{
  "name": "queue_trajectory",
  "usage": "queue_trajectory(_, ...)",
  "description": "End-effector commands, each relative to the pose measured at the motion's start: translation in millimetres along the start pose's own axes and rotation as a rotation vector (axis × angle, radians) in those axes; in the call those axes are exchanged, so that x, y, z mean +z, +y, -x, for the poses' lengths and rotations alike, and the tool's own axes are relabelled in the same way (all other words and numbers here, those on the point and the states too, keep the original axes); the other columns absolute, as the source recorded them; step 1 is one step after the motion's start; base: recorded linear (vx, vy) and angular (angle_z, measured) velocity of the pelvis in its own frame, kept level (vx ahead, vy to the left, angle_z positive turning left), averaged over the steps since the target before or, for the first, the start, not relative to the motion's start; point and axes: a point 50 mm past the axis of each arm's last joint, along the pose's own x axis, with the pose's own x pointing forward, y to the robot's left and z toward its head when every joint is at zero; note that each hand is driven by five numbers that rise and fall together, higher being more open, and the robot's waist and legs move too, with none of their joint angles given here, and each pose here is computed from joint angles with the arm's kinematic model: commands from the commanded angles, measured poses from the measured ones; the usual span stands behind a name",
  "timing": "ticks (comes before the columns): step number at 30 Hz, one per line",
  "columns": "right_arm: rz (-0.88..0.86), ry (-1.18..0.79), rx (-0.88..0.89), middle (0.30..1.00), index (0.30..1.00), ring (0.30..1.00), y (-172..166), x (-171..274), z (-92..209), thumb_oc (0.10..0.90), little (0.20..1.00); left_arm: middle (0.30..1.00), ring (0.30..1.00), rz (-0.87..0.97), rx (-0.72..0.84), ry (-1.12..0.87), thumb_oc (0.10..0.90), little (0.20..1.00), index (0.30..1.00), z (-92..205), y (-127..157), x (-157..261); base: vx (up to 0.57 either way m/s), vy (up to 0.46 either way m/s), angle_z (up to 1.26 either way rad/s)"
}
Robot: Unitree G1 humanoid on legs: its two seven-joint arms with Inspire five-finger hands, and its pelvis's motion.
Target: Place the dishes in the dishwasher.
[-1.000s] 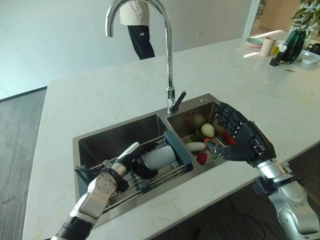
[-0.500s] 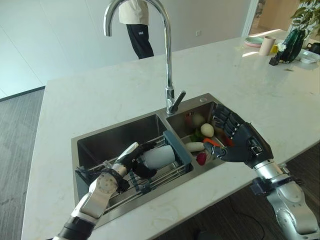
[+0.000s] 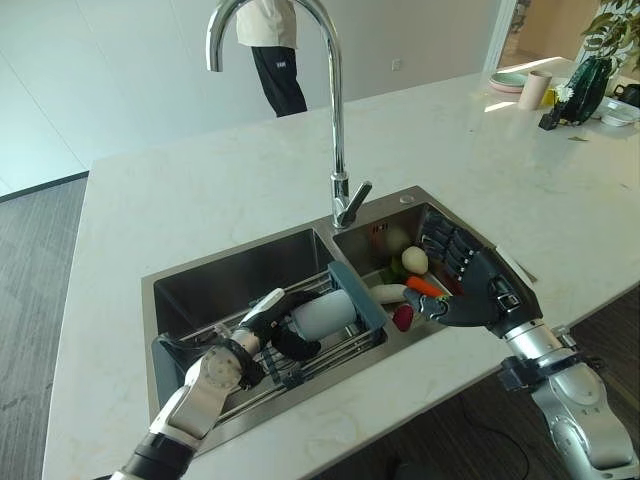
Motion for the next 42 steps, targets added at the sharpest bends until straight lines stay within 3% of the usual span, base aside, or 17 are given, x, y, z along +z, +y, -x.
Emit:
queue_trajectory(1,0.079,-0.331,0.040,0.900,0.900,0.900,-0.3,62.5,-21.4,0.800,0.900,0.300,0.300,-0.139,0.065,-0.210,0.400,0.300,0.300,-9.1,29.7,48.9,0.00,0.000,0.00)
queue_trajectory(21,0.087,-0.318,0.021,0.900,0.900,0.900,-2.5,59.4,-18.7,0.800,0.900,0.300,0.300,-0.018,0.175,-0.274,0.400,0.300,0.300,1.1,38.0,48.2,0.01,0.004,0.00)
queue_trajectory(33,0.102,-0.319,-0.029,0.900,0.900,0.900,-7.3,59.6,-8.5,0.800,0.900,0.300,0.300,0.256,0.288,-0.445,0.400,0.300,0.300,40.6,57.1,46.4,0.00,0.002,0.04)
queue_trajectory(42,0.109,-0.325,-0.046,0.900,0.900,0.900,-9.0,62.0,-2.8,0.800,0.900,0.300,0.300,0.426,0.228,-0.550,0.400,0.300,0.300,57.6,55.6,49.8,-0.01,0.007,0.09)
